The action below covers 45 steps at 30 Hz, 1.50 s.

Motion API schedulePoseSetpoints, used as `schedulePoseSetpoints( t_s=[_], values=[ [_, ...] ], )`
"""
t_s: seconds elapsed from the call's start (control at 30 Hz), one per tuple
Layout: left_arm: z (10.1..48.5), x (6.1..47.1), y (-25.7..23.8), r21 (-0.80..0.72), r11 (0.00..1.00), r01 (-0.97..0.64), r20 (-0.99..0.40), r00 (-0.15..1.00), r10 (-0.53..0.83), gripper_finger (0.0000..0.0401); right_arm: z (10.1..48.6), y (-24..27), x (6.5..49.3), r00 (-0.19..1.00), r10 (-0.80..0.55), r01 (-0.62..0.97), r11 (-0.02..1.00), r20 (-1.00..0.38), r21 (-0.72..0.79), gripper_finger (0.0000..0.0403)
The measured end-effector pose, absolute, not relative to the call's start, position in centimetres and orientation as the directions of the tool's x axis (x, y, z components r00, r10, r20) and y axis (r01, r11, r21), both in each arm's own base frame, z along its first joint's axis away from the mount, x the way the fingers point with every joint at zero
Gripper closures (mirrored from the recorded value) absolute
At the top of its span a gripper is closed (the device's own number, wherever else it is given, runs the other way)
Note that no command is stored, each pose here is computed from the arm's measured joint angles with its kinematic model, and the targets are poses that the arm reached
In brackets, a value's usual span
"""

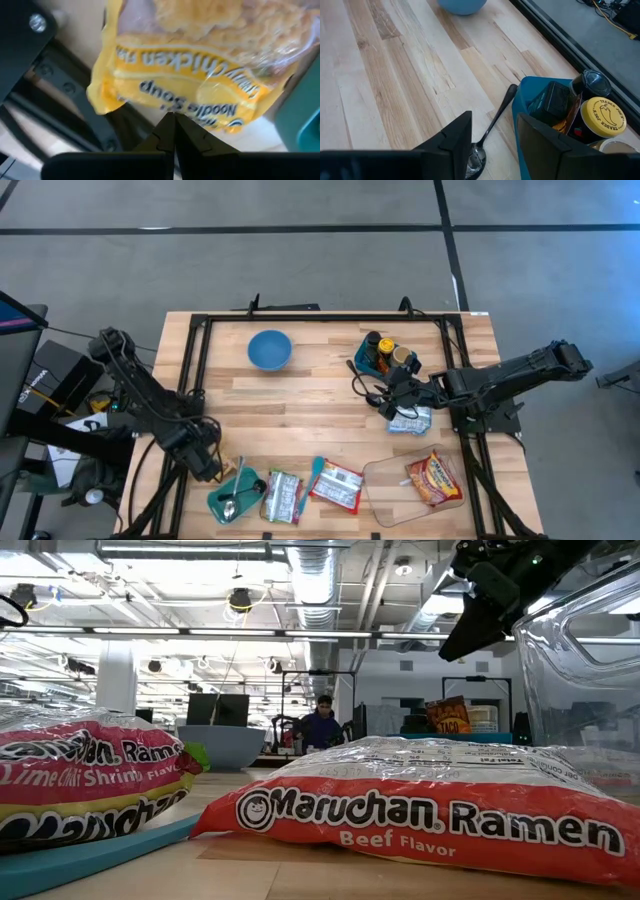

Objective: Pick & Place Food Item
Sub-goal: Put the yellow noodle pack into the transparent bin

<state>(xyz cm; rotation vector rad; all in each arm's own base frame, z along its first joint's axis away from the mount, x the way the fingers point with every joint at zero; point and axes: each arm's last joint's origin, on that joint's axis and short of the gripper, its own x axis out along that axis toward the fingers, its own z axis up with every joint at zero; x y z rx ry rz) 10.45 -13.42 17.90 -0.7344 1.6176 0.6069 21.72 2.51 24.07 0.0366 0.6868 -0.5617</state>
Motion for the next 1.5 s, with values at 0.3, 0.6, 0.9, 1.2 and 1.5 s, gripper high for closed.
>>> schedulePoseSetpoints(
  t_s=[0.3, 0.6, 0.9, 1.2, 1.5],
  values=[
    [16.2, 10.4, -13.2, -0.054, 0.66, -0.749, -0.99, -0.048, -0.135, 0.0401, 24.1, 2.5, 21.7, 0.632, -0.479, 0.502, 0.852, -0.61, -0.149, 0.0253],
    [16.1, 10.9, -13.0, -0.092, 0.656, -0.749, -0.996, 0.079, -0.049, 0.0401, 24.1, 2.5, 21.7, 0.632, -0.479, 0.502, 0.852, -0.609, -0.149, 0.0253],
    [16.2, 11.3, -12.6, -0.125, 0.657, -0.743, -0.967, 0.241, 0.088, 0.0401, 24.1, 2.5, 21.7, 0.632, -0.479, 0.502, 0.852, -0.609, -0.149, 0.0253],
    [16.4, 12.1, -11.9, -0.153, 0.635, -0.757, -0.906, 0.364, 0.216, 0.0401, 24.1, 2.5, 21.7, 0.632, -0.478, 0.501, 0.853, -0.609, -0.149, 0.0253],
    [16.4, 12.9, -11.0, -0.148, 0.591, -0.793, -0.891, 0.366, 0.268, 0.0401, 24.1, 2.5, 21.7, 0.632, -0.478, 0.501, 0.852, -0.609, -0.149, 0.0253]
  ],
)
